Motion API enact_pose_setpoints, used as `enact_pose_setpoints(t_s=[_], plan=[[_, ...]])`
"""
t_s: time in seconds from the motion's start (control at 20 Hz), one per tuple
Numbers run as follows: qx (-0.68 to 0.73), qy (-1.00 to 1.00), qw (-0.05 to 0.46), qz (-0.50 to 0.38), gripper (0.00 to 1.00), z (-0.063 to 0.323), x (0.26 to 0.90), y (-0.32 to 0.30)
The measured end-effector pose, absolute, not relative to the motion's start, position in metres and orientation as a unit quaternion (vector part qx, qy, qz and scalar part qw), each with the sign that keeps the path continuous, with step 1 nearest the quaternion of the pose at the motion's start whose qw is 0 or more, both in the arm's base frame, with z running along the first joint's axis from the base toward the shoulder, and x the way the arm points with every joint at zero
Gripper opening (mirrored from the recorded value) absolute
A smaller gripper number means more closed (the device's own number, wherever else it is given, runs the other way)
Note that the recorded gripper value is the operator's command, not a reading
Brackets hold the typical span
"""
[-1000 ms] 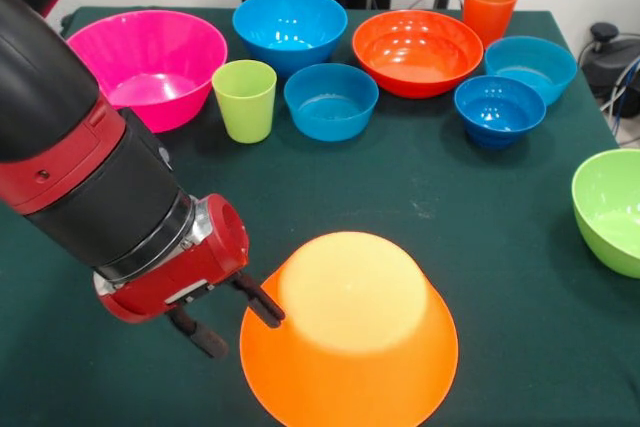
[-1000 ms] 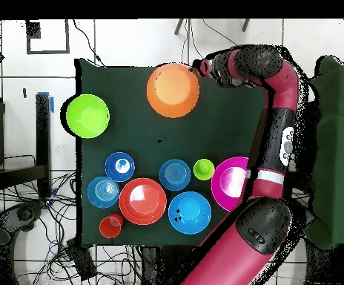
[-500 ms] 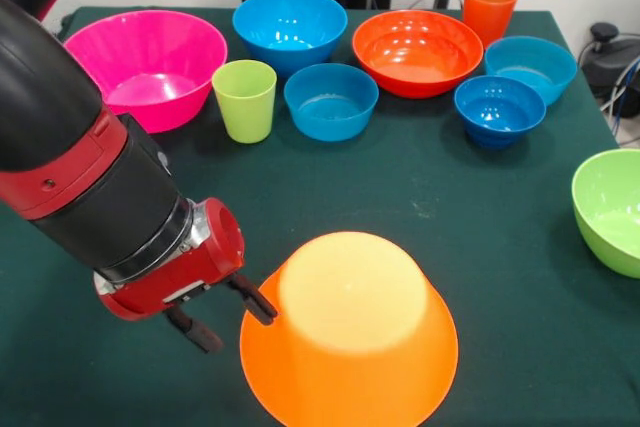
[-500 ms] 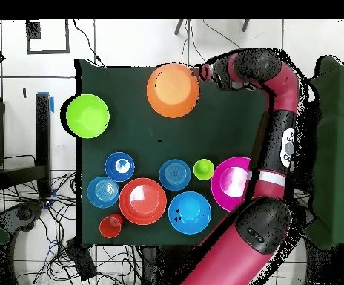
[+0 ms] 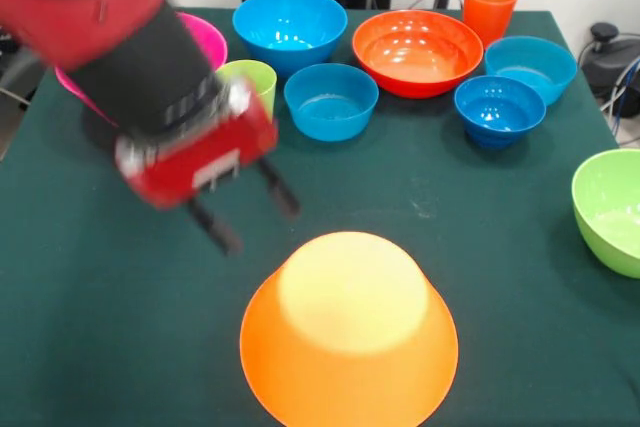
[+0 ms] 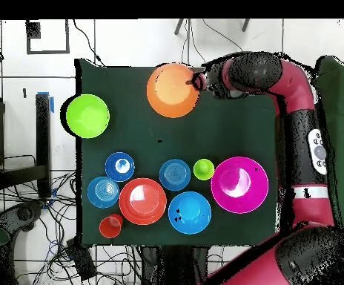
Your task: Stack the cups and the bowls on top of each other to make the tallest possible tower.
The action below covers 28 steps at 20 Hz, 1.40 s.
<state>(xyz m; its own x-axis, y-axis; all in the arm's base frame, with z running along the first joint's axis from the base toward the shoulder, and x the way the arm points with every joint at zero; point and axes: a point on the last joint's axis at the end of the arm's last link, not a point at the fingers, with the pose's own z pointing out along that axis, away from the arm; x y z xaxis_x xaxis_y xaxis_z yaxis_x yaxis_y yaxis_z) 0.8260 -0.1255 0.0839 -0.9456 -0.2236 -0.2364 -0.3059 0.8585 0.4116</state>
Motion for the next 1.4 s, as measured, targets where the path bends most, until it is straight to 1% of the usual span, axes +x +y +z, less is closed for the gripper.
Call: enact_pose_setpoints(t_s=[0.05, 0.3, 0.35, 0.45, 0.5, 0.6, 0.9, 1.2, 1.4], plan=[[-0.138, 0.961, 0.091, 0.224, 1.0, 0.094, 0.823, -0.123], [-0.109, 0.972, 0.085, 0.192, 1.0, 0.175, 0.802, -0.095], [-0.085, 0.977, 0.082, 0.175, 1.0, 0.206, 0.793, -0.078], [-0.074, 0.98, 0.082, 0.168, 1.0, 0.218, 0.79, -0.07], [-0.04, 0.985, 0.084, 0.146, 0.0, 0.245, 0.782, -0.045], [-0.037, 0.985, 0.085, 0.144, 0.0, 0.247, 0.781, -0.042], [-0.007, 0.988, 0.095, 0.118, 0.0, 0.266, 0.768, -0.004], [-0.003, 0.99, 0.102, 0.096, 0.0, 0.263, 0.751, 0.021], [-0.001, 0.991, 0.106, 0.08, 0.0, 0.253, 0.737, 0.034]])
